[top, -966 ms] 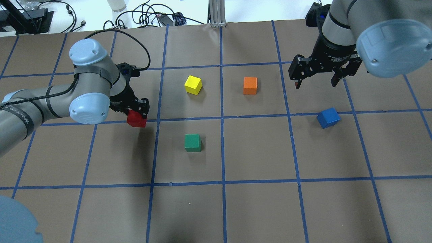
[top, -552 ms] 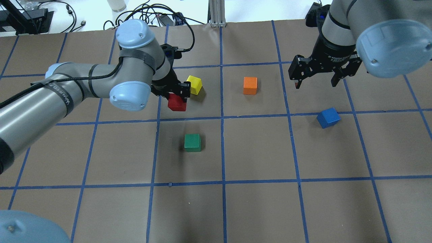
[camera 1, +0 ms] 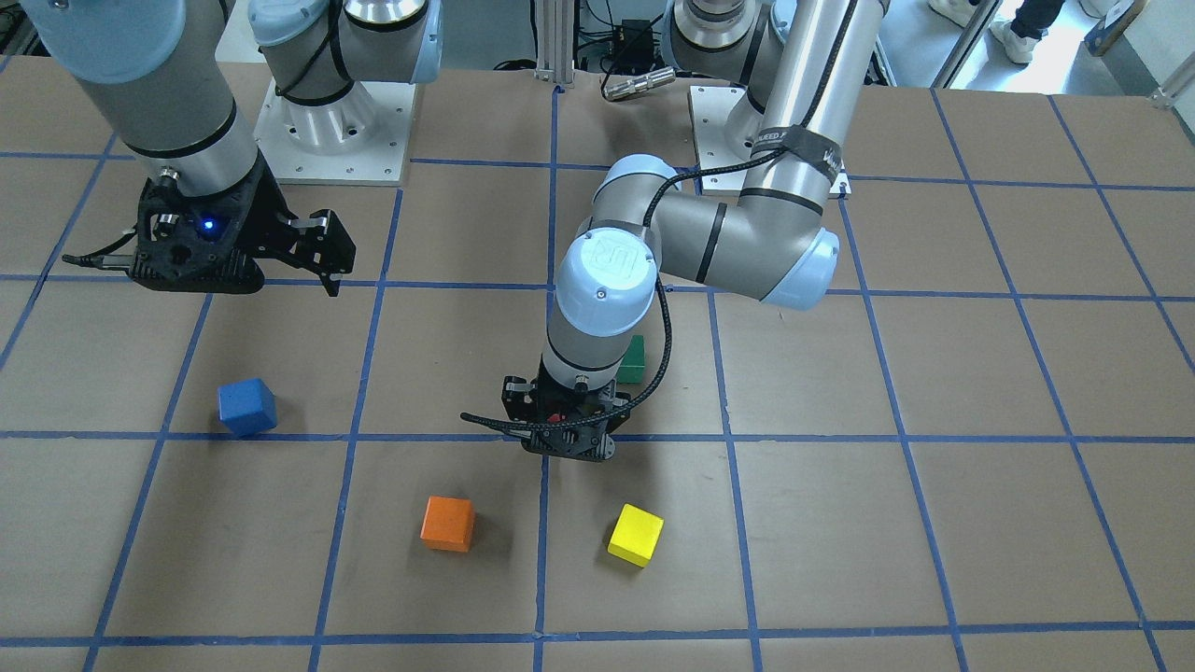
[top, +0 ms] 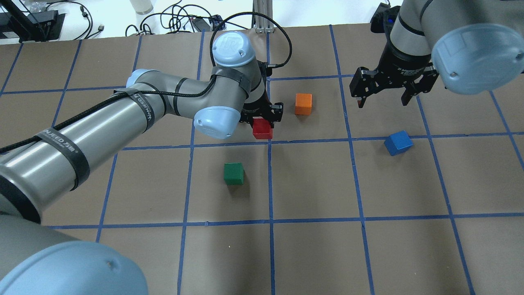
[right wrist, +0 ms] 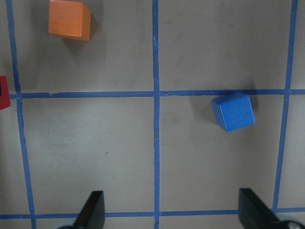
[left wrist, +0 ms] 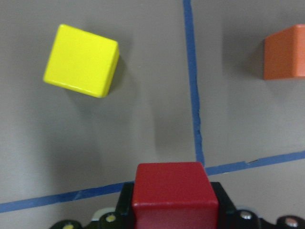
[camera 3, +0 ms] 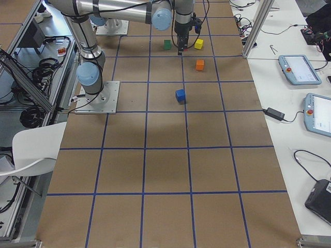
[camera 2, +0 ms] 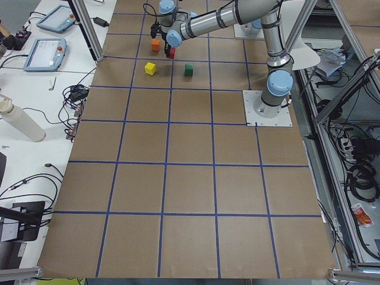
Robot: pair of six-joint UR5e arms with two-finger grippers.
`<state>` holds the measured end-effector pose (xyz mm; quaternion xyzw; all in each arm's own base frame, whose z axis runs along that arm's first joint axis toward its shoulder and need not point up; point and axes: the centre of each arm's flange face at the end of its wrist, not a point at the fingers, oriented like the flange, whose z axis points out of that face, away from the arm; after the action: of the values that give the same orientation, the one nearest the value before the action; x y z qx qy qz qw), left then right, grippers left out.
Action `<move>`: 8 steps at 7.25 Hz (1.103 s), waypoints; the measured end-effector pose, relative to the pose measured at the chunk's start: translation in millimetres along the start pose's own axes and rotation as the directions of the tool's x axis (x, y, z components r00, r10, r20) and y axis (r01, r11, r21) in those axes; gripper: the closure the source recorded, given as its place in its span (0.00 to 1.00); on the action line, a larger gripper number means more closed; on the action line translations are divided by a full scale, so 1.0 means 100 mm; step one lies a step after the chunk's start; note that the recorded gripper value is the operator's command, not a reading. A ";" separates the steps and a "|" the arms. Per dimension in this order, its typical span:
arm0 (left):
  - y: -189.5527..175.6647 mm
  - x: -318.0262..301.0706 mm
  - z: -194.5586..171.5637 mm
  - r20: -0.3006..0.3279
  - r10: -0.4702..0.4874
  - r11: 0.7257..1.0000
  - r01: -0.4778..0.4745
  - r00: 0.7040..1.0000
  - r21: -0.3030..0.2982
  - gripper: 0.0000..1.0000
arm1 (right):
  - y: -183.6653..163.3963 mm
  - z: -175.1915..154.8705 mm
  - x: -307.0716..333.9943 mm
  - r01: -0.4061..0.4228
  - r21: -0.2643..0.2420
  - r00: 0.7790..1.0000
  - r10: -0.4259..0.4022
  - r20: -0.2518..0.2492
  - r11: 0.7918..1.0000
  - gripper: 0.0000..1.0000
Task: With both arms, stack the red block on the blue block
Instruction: 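Carry the red cube with the left gripper toward the orange cube, then release the red cube beside the yellow cube and raise the left gripper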
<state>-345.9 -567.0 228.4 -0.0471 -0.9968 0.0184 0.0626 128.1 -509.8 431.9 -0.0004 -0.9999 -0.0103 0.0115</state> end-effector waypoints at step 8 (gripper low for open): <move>-0.06 -0.34 -0.62 0.076 0.071 0.996 -0.074 0.995 0.048 0.00 | 0.02 -0.10 0.01 -0.009 0.019 1.000 0.009 0.004 1.000 0.00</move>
<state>-304.9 -574.8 285.6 -0.0810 -0.9952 0.0477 0.0262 127.6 -508.3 441.7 -0.0046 -0.9999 -0.0008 0.0095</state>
